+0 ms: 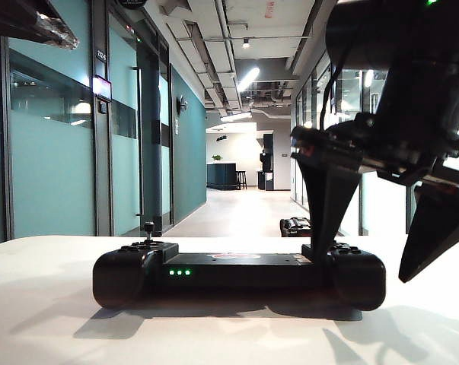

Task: Push the left joystick on the remote control sitting on the white table forward to make the robot dog walk in a straight line until it approaches the door.

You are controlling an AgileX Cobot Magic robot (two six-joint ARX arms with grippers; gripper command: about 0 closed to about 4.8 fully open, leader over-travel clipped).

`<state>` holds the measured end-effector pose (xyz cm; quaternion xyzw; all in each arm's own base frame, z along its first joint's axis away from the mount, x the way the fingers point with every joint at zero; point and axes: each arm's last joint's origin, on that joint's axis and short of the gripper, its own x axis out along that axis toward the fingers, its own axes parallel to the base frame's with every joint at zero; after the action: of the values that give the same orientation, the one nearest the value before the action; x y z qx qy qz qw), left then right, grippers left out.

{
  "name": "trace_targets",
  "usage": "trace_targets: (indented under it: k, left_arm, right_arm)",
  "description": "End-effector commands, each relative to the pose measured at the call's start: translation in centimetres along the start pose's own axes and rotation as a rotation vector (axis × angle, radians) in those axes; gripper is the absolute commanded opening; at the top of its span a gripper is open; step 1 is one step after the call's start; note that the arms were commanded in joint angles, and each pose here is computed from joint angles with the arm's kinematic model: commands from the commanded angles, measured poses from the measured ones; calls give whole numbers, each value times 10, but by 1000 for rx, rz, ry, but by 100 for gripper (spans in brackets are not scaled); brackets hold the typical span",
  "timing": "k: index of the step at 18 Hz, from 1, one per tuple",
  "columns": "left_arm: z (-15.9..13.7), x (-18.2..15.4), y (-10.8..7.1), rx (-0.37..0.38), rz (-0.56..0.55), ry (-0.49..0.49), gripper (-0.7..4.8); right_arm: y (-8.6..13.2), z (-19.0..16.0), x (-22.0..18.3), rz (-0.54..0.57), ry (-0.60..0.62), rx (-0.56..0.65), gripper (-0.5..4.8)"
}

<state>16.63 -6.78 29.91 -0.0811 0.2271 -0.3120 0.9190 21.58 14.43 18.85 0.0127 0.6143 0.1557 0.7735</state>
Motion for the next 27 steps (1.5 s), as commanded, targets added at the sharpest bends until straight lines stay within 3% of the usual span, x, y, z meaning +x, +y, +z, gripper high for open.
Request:
trace_targets:
  k: [1, 5, 10, 21, 23, 27]
  left_arm:
    - [2, -1, -1, 8, -10, -15, -6]
    - [2, 0, 0, 6, -9, -10, -6]
    - [2, 0, 0, 9, -9, -10, -6]
    - [2, 0, 0, 10, -9, -10, -6]
    - [2, 0, 0, 10, -9, -10, -5]
    - [2, 1, 0, 9, -9, -9, -6]
  right_arm:
    - [2, 4, 2, 10, -26, -1, 462]
    - [4, 4, 6, -14, -29, -12, 431]
    - [16, 1, 5, -76, -56, -50, 427]
    - [18, 4, 11, -93, -60, 18, 408]
    - [19, 5, 11, -94, -55, 15, 320]
    - [19, 5, 11, -96, -52, 15, 220]
